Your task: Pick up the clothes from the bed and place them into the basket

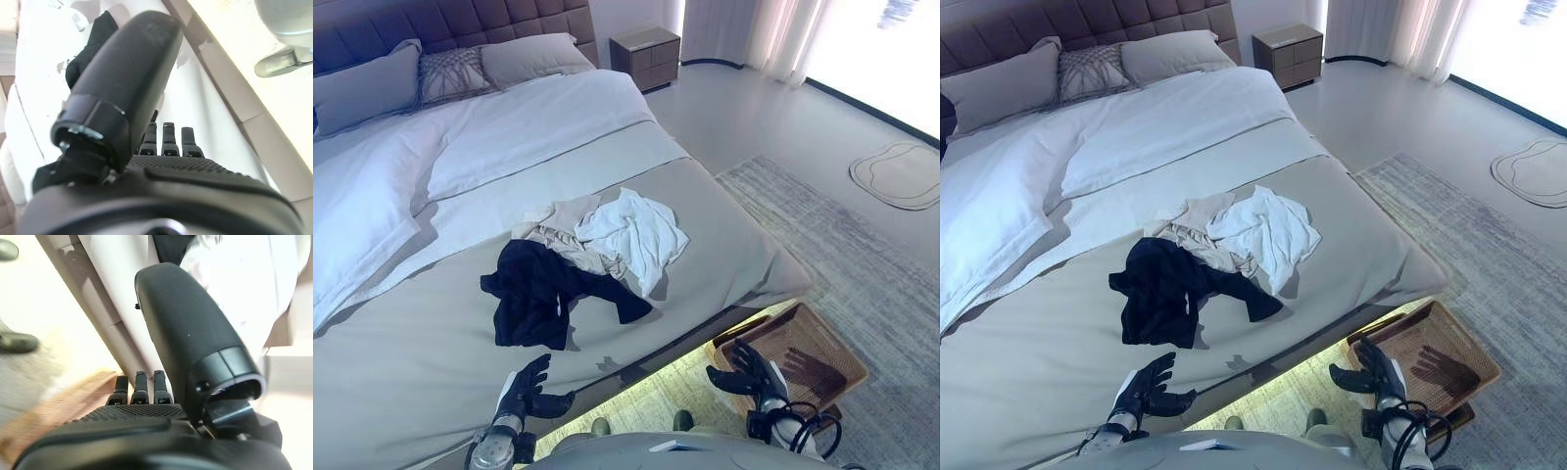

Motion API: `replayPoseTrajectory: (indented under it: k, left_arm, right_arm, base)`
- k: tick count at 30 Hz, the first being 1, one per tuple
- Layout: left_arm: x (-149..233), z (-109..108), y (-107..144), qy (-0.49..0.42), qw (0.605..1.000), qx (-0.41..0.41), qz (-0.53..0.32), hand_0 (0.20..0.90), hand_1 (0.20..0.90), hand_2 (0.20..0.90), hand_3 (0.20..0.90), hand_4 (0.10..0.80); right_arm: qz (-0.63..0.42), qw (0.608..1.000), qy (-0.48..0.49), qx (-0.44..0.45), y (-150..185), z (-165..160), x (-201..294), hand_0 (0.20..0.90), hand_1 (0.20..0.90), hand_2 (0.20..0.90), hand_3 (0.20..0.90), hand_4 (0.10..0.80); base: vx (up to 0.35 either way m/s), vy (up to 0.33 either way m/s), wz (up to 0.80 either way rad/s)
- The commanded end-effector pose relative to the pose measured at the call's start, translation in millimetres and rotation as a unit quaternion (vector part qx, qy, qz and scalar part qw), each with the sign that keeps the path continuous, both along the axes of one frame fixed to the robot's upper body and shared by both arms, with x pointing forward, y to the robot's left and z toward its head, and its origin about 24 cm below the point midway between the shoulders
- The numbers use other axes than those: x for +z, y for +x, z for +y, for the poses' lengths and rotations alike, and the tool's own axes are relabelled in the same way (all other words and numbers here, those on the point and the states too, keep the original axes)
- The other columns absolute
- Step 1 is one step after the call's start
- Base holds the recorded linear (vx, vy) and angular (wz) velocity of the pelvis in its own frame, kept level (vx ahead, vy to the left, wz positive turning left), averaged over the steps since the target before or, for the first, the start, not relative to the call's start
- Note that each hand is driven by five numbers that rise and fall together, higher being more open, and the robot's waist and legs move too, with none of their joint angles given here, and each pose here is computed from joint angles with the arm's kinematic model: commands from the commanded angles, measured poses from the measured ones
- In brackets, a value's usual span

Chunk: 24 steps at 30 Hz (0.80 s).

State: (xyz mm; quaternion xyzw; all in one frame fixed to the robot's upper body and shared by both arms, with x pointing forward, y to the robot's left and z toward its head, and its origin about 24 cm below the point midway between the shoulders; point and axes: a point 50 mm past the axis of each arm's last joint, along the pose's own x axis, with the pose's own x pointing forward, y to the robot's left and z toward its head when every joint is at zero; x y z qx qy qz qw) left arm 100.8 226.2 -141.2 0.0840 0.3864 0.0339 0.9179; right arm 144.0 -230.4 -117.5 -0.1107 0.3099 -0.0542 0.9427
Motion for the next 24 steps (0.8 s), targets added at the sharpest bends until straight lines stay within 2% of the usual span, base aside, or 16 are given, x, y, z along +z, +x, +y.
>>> replayPoseTrajectory:
  k: [1, 6, 11, 14, 19, 21, 24]
  left_arm:
    - [24, 15, 45, 0.035, 0.996, -0.02, -0.081, 0.9, 0.9, 0.9, 0.9, 0.8]
    - [25, 15, 44, 0.041, 0.995, -0.03, -0.081, 0.9, 0.9, 0.9, 0.9, 0.8]
    - [25, 12, 41, 0.04, 0.994, -0.054, -0.085, 0.9, 0.9, 0.9, 0.9, 0.8]
    - [28, 12, 46, 0.039, 0.992, -0.074, -0.093, 0.9, 0.9, 0.9, 0.9, 0.8]
    - [38, 9, 66, 0.037, 0.986, -0.104, -0.125, 0.9, 0.9, 0.9, 0.9, 0.8]
    - [44, 2, 75, 0.033, 0.98, -0.126, -0.151, 0.9, 0.9, 0.9, 0.9, 0.8]
    - [52, -7, 83, 0.035, 0.97, -0.157, -0.185, 0.9, 0.9, 0.9, 0.9, 0.8]
  right_arm:
    - [-0.167, 0.979, -0.084, 0.078, 69, 11, 54, 0.9, 0.9, 0.9, 0.9, 0.8]
    - [-0.222, 0.956, -0.169, 0.093, 98, 8, 85, 0.9, 0.9, 0.9, 0.9, 0.8]
    - [-0.272, 0.93, -0.233, 0.084, 132, -11, 127, 0.9, 0.9, 0.9, 0.9, 0.8]
    - [-0.311, 0.901, -0.29, 0.081, 155, -19, 162, 0.9, 0.9, 0.9, 0.9, 0.8]
    - [-0.345, 0.858, -0.381, 0.014, 190, -38, 222, 0.9, 0.9, 0.9, 0.9, 0.8]
    - [-0.362, 0.825, -0.434, -0.025, 203, -50, 256, 0.9, 0.9, 0.9, 0.9, 0.8]
    - [-0.38, 0.798, -0.464, -0.06, 213, -61, 295, 0.9, 0.9, 0.9, 0.9, 0.8]
  base:
    - [-0.029, -0.032, 0.12]
    - [-0.009, -0.027, 0.19]
    - [0.024, 0.013, 0.27]
    - [-0.022, 0.043, 0.32]
    - [-0.097, 0.041, 0.32]
    - [-0.128, 0.049, 0.33]
    - [-0.114, 0.054, 0.17]
